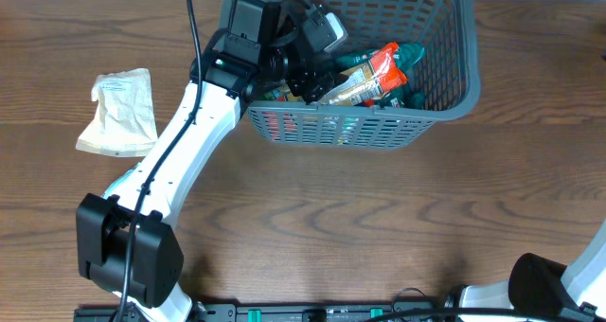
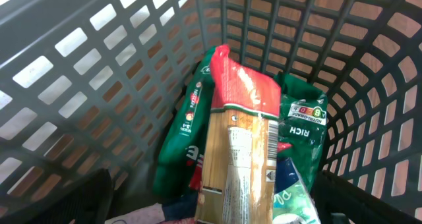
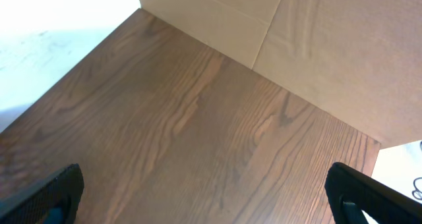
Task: Pack container
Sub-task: 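Lower the spaghetti into the basket and open the left gripper, then move the left gripper back to the beige paper pouch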
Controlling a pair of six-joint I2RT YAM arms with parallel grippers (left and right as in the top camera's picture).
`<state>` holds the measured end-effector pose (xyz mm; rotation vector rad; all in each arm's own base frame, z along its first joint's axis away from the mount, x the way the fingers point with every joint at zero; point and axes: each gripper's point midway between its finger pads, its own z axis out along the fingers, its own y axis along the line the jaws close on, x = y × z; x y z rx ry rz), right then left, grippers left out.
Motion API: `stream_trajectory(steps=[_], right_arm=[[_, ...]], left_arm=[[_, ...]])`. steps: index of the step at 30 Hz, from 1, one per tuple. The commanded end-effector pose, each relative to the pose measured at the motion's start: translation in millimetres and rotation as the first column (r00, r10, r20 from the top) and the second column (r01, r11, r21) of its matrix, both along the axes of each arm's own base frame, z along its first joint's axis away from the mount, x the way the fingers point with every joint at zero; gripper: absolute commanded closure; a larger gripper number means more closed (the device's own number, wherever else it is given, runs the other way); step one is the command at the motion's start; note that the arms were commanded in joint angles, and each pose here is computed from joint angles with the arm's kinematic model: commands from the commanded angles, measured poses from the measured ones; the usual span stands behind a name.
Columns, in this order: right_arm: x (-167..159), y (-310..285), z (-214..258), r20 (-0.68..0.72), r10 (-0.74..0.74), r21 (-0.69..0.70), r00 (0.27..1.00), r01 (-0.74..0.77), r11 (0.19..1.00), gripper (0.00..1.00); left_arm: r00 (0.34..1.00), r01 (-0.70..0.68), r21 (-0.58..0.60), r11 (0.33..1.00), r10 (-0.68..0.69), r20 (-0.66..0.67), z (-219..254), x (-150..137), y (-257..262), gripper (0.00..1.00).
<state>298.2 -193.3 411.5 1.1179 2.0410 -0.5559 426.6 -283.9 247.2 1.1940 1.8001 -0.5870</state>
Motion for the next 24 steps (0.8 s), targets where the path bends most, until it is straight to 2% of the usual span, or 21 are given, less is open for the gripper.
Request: stream_trajectory(steps=[1,4,7,11,14,17,19,21,24], right_arm=[[-2.7,-2.3,3.7,0.0,-0.007,-0.015,1.0,0.007,1.0,0.01],[-2.7,-2.3,3.7,0.0,-0.007,-0.015,1.0,0.007,1.0,0.01],[-2.7,-2.3,3.7,0.0,-0.007,-0.015,1.0,0.007,1.0,0.01],[-2.7,-2.3,3.7,0.0,-0.007,-0.015,1.0,0.007,1.0,0.01],[-2.7,-2.3,3.7,0.0,-0.007,-0.015,1.0,0.007,1.0,0.01],[-2.7,-2.3,3.7,0.0,-0.007,-0.015,1.0,0.007,1.0,0.01],[-2.7,-2.3,3.7,0.0,-0.007,-0.015,1.0,0.007,1.0,0.01],[-2.7,-2.3,3.7,0.0,-0.007,-0.015,1.0,0.007,1.0,0.01],[-2.7,-2.3,3.7,0.0,-0.007,-0.015,1.0,0.007,1.0,0.01]], left_arm=[[0.998,0.011,-0.04,0.999,-0.008,0.065,38.5,-7.7,-0.9,0.04],[0.993,-0.089,-0.054,0.995,0.093,0.07,56.4,-0.7,9.0,0.04],[0.964,-0.225,-0.052,0.973,0.23,0.133,84.4,8.0,29.4,0.04],[0.854,-0.464,-0.032,0.885,0.456,0.251,127.3,15.7,76.6,0.02],[0.713,-0.654,-0.031,0.756,0.63,0.307,152.8,11.4,122.8,0.02],[0.568,-0.792,0.0,0.611,0.736,0.367,166.4,-3.5,167.8,0.02],[0.48,-0.859,0.037,0.51,0.78,0.401,168.5,-14.7,197.3,0.02],[0.421,-0.902,0.096,0.421,0.807,0.415,162.3,-26.9,225.7,0.02],[0.309,-0.951,0.147,0.273,0.88,0.362,145.6,-43.0,267.3,0.02]])
